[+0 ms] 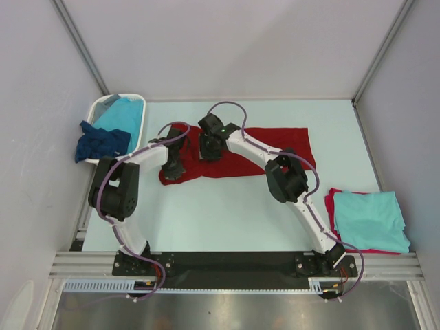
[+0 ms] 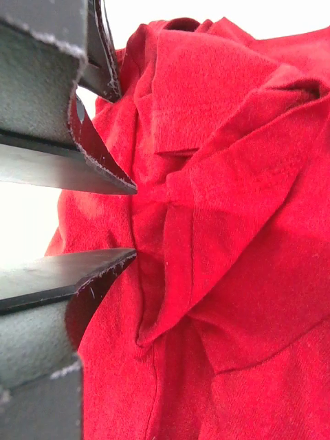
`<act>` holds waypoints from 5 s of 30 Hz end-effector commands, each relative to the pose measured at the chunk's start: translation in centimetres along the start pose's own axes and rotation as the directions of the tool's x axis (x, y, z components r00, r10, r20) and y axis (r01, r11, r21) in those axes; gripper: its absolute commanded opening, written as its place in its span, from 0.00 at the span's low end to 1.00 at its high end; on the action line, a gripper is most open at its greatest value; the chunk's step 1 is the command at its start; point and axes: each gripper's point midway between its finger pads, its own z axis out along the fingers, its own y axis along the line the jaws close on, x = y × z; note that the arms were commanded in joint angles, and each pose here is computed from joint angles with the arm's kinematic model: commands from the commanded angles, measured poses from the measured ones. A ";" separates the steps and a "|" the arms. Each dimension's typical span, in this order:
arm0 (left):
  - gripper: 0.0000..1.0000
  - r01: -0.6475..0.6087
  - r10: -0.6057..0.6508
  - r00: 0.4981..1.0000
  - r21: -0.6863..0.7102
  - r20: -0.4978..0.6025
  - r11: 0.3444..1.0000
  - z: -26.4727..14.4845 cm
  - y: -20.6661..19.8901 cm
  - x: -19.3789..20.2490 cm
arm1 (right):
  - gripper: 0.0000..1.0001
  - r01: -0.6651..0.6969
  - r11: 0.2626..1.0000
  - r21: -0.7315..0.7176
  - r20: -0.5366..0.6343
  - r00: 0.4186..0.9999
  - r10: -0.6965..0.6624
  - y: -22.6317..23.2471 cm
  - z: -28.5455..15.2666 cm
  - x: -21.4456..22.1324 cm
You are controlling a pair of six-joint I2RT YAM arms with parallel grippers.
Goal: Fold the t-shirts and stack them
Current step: Fold the other side of the tshirt into a rectangle
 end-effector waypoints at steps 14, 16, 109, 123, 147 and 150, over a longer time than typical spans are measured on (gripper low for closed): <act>0.00 -0.001 -0.001 0.997 -0.018 -0.073 1.000 1.3 0.9 2.3 | 0.40 -0.005 0.999 -0.053 0.095 0.995 0.010 1.8 -1.1 -3.8; 0.00 -0.002 0.001 0.997 -0.017 -0.072 1.000 1.2 0.9 2.3 | 0.35 -0.010 0.999 -0.049 0.094 0.995 0.015 1.4 -0.6 -3.8; 0.00 -0.018 0.017 0.998 -0.001 -0.057 1.000 0.1 1.2 2.4 | 0.62 -0.090 0.996 0.013 0.151 0.985 0.087 0.0 1.2 -2.8; 0.00 -0.016 0.017 0.998 0.007 -0.067 1.000 0.3 1.1 2.6 | 0.59 -0.110 0.994 -0.001 0.175 0.978 0.109 -0.3 1.7 -4.7; 0.00 -0.014 0.015 0.997 0.009 -0.075 1.000 0.5 0.9 2.7 | 0.58 -0.149 0.987 -0.058 0.338 0.928 0.160 -1.3 -1.7 -12.2; 0.00 -0.016 0.016 0.997 0.010 -0.076 1.000 0.6 0.9 2.7 | 0.59 -0.162 0.985 -0.064 0.357 0.918 0.174 -2.1 -1.9 -13.6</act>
